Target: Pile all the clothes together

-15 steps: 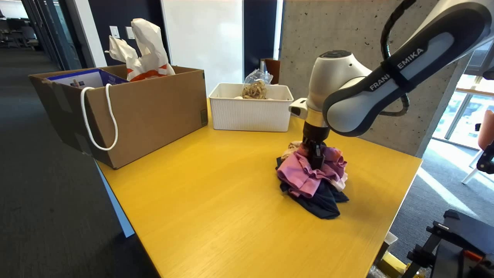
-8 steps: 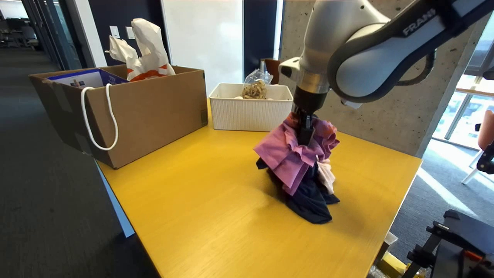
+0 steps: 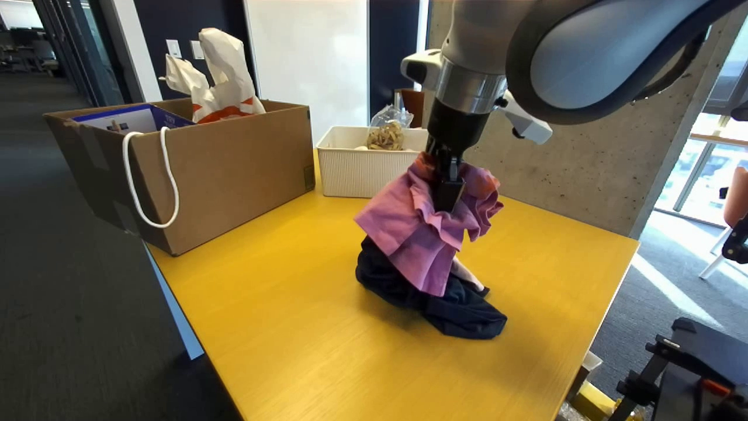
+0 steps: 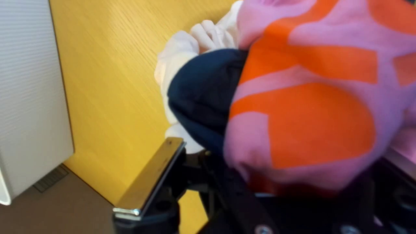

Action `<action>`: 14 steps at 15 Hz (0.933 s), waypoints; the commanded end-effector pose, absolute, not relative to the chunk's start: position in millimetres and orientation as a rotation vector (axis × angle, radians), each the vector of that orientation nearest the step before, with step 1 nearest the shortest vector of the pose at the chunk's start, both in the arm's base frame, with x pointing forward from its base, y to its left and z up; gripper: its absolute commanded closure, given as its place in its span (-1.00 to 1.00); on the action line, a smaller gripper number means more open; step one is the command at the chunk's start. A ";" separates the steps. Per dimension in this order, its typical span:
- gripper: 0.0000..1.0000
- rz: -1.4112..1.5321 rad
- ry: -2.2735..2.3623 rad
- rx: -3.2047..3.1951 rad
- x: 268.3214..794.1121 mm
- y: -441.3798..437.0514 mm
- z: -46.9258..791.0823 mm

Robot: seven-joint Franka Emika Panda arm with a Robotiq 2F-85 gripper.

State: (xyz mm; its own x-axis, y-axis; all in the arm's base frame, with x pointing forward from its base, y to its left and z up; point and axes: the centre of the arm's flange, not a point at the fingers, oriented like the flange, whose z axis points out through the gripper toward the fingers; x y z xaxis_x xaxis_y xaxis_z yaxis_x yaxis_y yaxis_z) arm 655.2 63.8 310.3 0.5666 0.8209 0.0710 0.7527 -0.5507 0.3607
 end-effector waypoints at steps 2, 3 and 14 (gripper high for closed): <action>1.00 0.348 1.525 2.449 637.3 115.3 289.6; 1.00 0.340 1.572 2.439 632.2 126.6 283.4; 1.00 0.133 1.614 2.497 689.5 114.6 193.4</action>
State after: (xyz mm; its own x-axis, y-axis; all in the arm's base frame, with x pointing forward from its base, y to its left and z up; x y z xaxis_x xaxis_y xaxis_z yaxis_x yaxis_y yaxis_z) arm 656.2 116.5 217.0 0.4178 0.9084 0.0124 0.8855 -0.4103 0.2180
